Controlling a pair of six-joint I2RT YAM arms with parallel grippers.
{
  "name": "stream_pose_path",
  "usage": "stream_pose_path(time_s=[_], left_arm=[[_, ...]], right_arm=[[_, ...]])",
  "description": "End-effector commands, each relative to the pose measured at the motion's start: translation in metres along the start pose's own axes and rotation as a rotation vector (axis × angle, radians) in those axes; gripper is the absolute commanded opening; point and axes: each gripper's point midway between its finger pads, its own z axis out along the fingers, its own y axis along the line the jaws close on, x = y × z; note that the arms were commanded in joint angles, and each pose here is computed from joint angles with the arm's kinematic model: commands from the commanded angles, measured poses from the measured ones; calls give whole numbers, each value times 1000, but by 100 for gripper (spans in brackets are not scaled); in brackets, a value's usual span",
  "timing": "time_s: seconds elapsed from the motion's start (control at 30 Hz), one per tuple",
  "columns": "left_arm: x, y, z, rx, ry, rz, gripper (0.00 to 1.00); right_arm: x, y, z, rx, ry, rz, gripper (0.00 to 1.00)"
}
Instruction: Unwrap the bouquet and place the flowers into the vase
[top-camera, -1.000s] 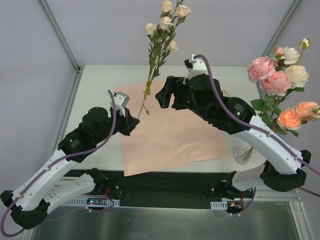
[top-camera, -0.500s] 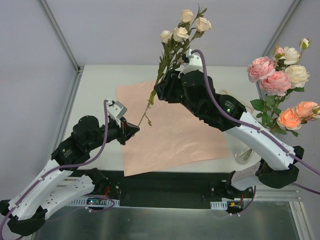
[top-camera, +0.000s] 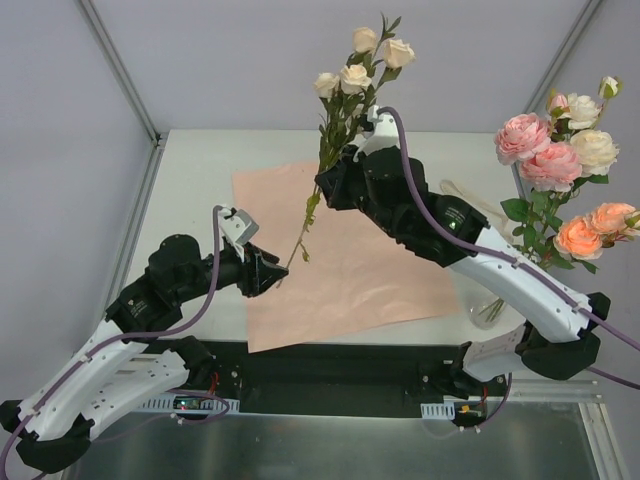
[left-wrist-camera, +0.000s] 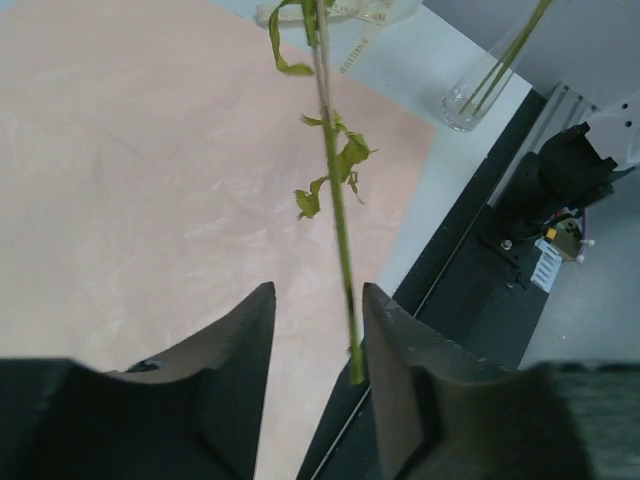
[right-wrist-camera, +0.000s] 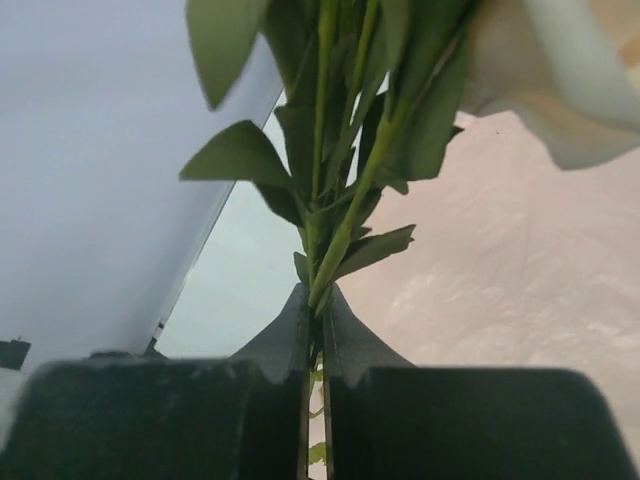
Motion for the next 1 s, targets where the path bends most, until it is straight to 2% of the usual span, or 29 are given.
stream_pose_path(time_s=[0.0,0.07,0.13,0.17,0.23,0.37,0.47,0.5,0.63,0.67,0.83,0.97], left_arm=[[-4,-14,4,84,-13,19,51],[-1,-21,4,123,2,14,65],[1,-22,5,133,13,12,70],[1,-23,6,139,14,14,71],[1,-24,6,145,16,20,73],[2,-24,9,152,28,16,73],[-3,-29,16,182,33,-14,78],[0,-40,19,248,58,-50,78],[-17,-75,23,461,22,-134,81],[-26,-81,24,504,-22,-125,82],[-25,-82,39,540,7,-161,85],[-34,-83,48,548,8,-174,86]], right_arm=[[-21,20,-45,-185,-28,-102,1],[-11,12,-60,-203,0,-224,1],[-10,9,-93,-277,2,-311,1],[-3,4,-101,-301,15,-388,1],[-4,-7,-137,-353,8,-432,1],[-19,-51,-191,-344,-85,-405,1],[-10,-66,-194,-326,-107,-362,1],[1,-66,-188,-328,-80,-365,1],[18,-62,-169,-306,-32,-397,1],[22,-58,-163,-315,-36,-398,1],[25,-35,-145,-375,-82,-394,1],[30,-20,-133,-404,-59,-414,0]])
